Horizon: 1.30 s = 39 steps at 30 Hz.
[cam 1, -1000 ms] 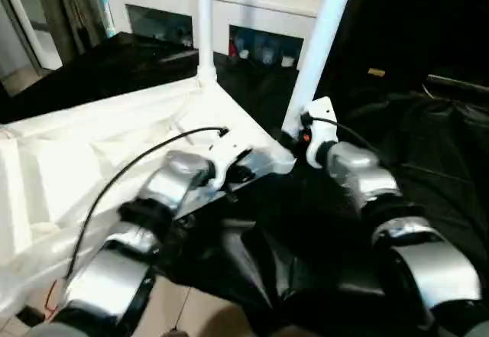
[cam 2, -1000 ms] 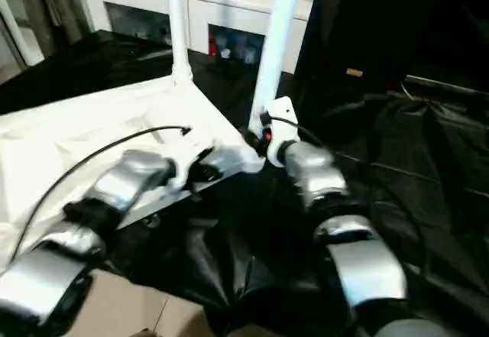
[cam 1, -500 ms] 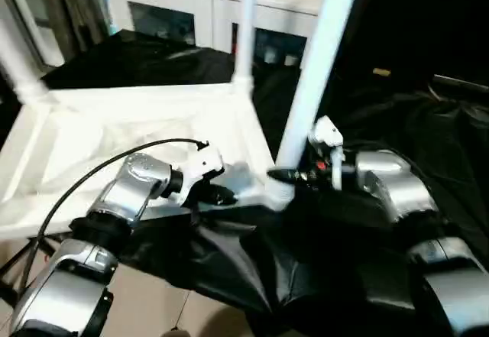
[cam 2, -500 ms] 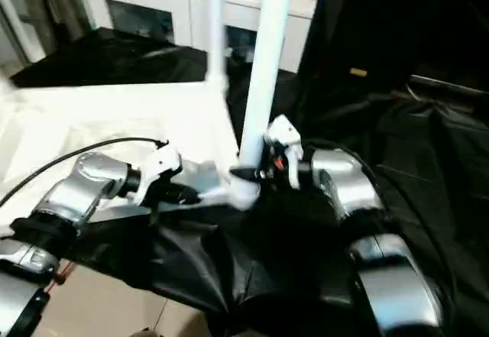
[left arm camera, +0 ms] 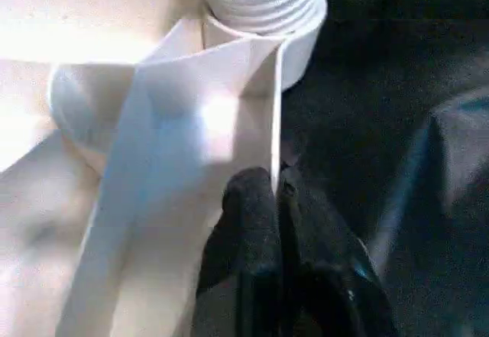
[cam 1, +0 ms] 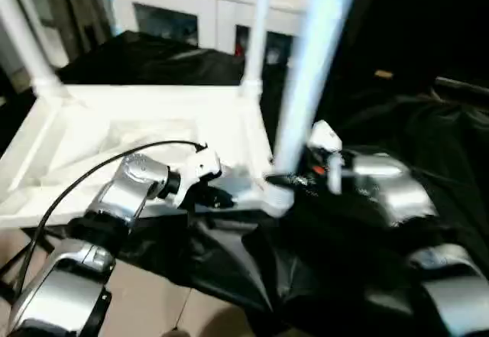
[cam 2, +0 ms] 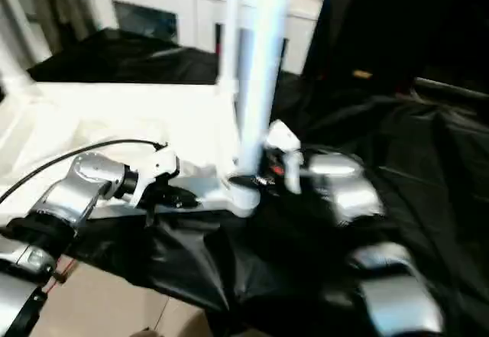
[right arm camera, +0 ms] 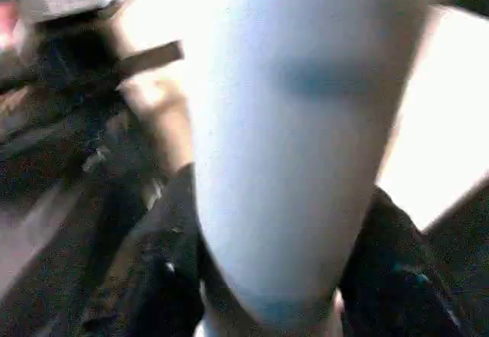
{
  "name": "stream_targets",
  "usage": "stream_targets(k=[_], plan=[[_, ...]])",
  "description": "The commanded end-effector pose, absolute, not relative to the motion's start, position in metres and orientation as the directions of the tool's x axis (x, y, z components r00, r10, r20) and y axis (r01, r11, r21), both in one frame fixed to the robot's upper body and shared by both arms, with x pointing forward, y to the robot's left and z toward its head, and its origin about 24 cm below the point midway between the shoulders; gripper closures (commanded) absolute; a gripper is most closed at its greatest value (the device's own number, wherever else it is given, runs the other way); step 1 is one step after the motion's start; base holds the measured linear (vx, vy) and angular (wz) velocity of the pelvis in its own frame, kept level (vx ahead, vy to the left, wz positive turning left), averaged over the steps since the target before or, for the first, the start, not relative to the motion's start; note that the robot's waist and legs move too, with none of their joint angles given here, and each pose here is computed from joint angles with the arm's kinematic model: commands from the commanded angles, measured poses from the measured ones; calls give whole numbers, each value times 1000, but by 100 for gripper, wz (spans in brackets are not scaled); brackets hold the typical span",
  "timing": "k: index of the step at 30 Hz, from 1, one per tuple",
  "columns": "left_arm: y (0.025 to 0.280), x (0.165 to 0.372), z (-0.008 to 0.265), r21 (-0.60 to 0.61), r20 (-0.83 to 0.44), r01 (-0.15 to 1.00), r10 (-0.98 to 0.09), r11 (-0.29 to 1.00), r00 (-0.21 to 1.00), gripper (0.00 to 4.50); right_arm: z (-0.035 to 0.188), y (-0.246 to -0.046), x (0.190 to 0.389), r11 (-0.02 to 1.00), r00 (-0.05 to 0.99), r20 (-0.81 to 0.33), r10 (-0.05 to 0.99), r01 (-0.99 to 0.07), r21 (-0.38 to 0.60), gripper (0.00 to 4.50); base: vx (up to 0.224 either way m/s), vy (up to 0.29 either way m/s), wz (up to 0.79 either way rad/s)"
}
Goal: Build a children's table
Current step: Insert table leg to table base
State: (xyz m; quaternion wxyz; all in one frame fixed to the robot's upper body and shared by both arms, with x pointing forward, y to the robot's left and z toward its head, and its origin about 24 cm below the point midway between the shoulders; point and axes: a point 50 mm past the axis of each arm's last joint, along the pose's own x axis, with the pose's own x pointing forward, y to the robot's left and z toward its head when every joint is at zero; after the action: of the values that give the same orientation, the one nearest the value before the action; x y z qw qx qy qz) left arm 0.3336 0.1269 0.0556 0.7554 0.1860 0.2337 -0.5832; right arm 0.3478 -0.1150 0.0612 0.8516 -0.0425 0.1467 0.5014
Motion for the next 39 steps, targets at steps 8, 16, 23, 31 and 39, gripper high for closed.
stream_targets(k=[8, 16, 23, 31, 39], plan=[[70, 363, 82, 132, -466, 867, -742, 480, 482, 450, 2, -105, 338, 757, 607, -470, 641, -603, 253, 263, 0, 0, 0], [76, 359, 83, 227, -463, 900, -772, 373, 436, 450, 27, -100, 349, 726, 670, -280, 687, -624, 290, 263, 0, 0, 0], [95, 342, 85, 150, -439, 966, -862, 208, 254, 405, 53, -110, 353, 655, 653, -117, 748, -697, 291, 263, 0, 0, 0], [118, 343, 118, 36, -254, 965, -931, 261, 261, 350, 69, -119, 347, 603, 621, -31, 783, -747, 280, 263, 0, 0, 0], [147, 381, 136, 49, -297, 770, -727, 636, 619, 347, 78, -116, 345, 587, 609, -4, 793, -763, 270, 263, 0, 0, 0]])
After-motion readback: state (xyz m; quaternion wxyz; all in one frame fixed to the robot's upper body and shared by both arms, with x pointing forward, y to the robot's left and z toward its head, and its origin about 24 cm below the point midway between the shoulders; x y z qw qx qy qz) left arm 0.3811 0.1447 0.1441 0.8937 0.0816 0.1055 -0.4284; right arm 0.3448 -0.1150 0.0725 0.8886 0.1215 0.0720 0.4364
